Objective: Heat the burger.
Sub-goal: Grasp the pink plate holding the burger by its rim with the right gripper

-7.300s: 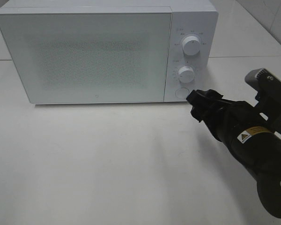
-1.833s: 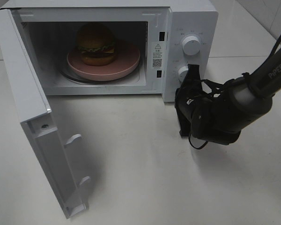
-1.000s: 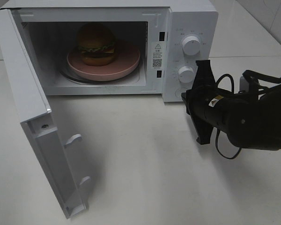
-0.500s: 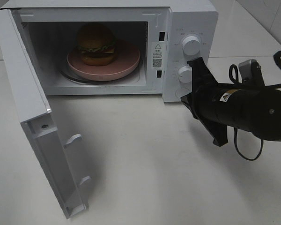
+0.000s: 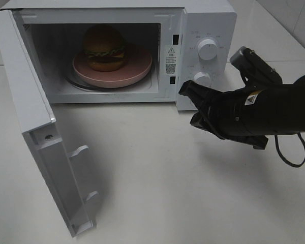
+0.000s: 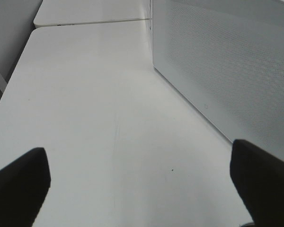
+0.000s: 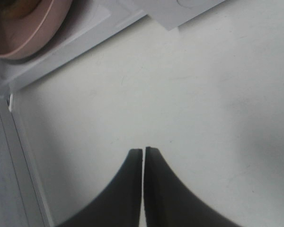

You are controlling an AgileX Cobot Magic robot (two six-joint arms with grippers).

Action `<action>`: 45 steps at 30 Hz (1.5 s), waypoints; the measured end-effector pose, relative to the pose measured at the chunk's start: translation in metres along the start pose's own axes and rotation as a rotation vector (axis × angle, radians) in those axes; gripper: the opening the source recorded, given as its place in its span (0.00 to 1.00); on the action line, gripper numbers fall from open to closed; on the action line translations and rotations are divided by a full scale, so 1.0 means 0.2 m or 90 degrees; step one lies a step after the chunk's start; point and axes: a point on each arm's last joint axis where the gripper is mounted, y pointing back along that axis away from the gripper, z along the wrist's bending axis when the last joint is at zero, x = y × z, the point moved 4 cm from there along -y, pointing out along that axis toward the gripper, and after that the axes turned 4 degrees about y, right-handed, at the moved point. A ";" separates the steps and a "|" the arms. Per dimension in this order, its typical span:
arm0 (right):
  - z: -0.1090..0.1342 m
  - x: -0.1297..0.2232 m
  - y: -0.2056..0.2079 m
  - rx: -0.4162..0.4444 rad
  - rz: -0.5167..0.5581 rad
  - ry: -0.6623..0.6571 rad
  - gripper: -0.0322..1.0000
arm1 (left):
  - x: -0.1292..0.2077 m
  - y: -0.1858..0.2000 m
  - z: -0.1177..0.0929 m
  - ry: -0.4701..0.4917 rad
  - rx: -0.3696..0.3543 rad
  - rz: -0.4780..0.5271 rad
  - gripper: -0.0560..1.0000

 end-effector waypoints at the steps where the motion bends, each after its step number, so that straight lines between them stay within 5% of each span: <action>1: 0.01 0.00 0.00 0.002 0.014 0.022 0.07 | 0.00 0.00 0.00 0.000 0.000 0.000 0.97; 21: 0.02 0.09 0.06 0.019 0.226 0.451 0.07 | 0.00 0.00 0.00 0.000 0.000 0.000 0.97; 29: -0.01 0.14 0.08 -0.020 0.294 0.688 0.08 | 0.00 0.00 0.00 0.000 0.000 0.000 0.97; 31: -0.02 0.15 0.09 -0.054 0.315 0.818 0.08 | 0.00 0.00 0.00 0.000 0.000 0.000 0.97; 34: -0.02 0.15 0.09 -0.063 0.317 0.852 0.08 | 0.00 0.00 0.00 0.000 0.000 0.000 0.97; 40: -0.02 0.15 0.09 -0.137 0.314 1.120 0.09 | 0.00 0.00 0.00 0.000 0.000 0.000 0.97; 45: -0.02 0.15 0.09 -0.167 0.310 1.229 0.12 | 0.00 0.00 0.00 0.000 0.000 0.000 0.97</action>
